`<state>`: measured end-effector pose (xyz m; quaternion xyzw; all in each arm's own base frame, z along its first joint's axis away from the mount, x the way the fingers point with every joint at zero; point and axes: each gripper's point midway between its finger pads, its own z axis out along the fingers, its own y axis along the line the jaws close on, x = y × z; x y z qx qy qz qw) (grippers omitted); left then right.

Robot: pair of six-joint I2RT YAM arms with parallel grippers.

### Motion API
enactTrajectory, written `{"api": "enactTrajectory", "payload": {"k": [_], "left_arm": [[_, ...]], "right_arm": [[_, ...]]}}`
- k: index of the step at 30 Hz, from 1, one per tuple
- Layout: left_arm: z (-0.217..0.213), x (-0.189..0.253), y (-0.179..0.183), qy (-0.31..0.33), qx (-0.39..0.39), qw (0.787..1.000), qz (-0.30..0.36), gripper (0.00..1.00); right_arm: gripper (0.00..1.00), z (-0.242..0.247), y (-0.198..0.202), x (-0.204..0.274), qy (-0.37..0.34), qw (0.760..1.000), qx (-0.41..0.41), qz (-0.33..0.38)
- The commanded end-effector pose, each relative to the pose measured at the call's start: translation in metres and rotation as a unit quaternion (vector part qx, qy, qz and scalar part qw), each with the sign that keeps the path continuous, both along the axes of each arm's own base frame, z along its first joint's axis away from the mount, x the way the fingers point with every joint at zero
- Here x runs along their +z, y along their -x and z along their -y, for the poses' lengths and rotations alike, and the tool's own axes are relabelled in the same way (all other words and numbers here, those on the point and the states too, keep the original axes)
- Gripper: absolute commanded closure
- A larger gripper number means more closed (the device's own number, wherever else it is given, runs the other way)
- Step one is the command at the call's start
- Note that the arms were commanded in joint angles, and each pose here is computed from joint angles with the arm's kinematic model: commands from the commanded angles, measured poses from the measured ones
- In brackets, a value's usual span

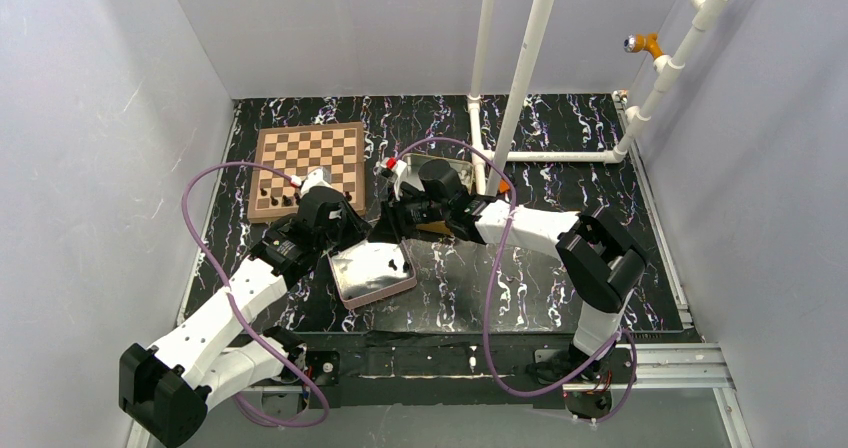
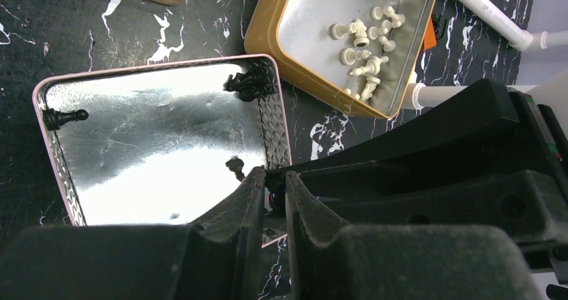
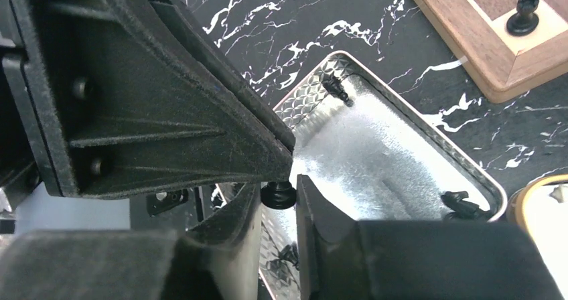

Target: Set up the chess pieces on the board

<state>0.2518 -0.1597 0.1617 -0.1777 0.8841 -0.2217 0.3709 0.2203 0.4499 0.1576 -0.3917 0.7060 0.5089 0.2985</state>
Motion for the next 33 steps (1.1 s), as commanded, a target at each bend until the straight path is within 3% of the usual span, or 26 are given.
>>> {"api": "enactTrajectory", "payload": {"k": [1, 3, 4, 11, 14, 18, 22, 24, 29, 33], "left_arm": [[-0.002, 0.001, 0.002, 0.004, 0.004, 1.0, 0.005, 1.0], [-0.003, 0.002, 0.003, 0.005, 0.005, 1.0, 0.006, 1.0], [-0.003, 0.003, 0.003, 0.006, 0.005, 1.0, 0.005, 0.94], [0.0, 0.014, 0.02, 0.025, -0.02, 0.999, -0.006, 0.31], [0.0, 0.019, 0.031, 0.049, -0.029, 0.998, -0.009, 0.17], [0.018, 0.033, 0.043, 0.133, -0.079, 0.988, 0.001, 0.19], [0.025, 0.035, 0.045, 0.179, -0.089, 0.98, 0.004, 0.38], [0.025, 0.032, 0.046, 0.184, -0.087, 0.979, -0.004, 0.46], [0.022, 0.024, 0.049, 0.171, -0.084, 0.981, -0.026, 0.49], [0.026, 0.023, 0.049, 0.177, -0.095, 0.979, -0.031, 0.58]], "right_arm": [[0.82, -0.009, -0.012, 0.023, -0.029, 0.999, -0.01, 0.021], [0.88, -0.008, -0.011, 0.023, -0.029, 0.999, -0.007, 0.023], [0.89, -0.007, -0.011, 0.022, -0.028, 0.999, -0.003, 0.025], [0.93, 0.001, 0.003, 0.025, -0.043, 0.994, 0.07, 0.072], [0.93, 0.006, 0.014, 0.029, -0.06, 0.986, 0.114, 0.105], [0.92, 0.012, 0.026, 0.031, -0.081, 0.972, 0.159, 0.155], [0.92, 0.014, 0.03, 0.038, -0.106, 0.96, 0.17, 0.197], [0.92, 0.014, 0.03, 0.042, -0.115, 0.957, 0.169, 0.203], [0.92, 0.016, 0.033, 0.049, -0.132, 0.951, 0.171, 0.22], [0.92, 0.017, 0.032, 0.047, -0.128, 0.95, 0.171, 0.226]]}}
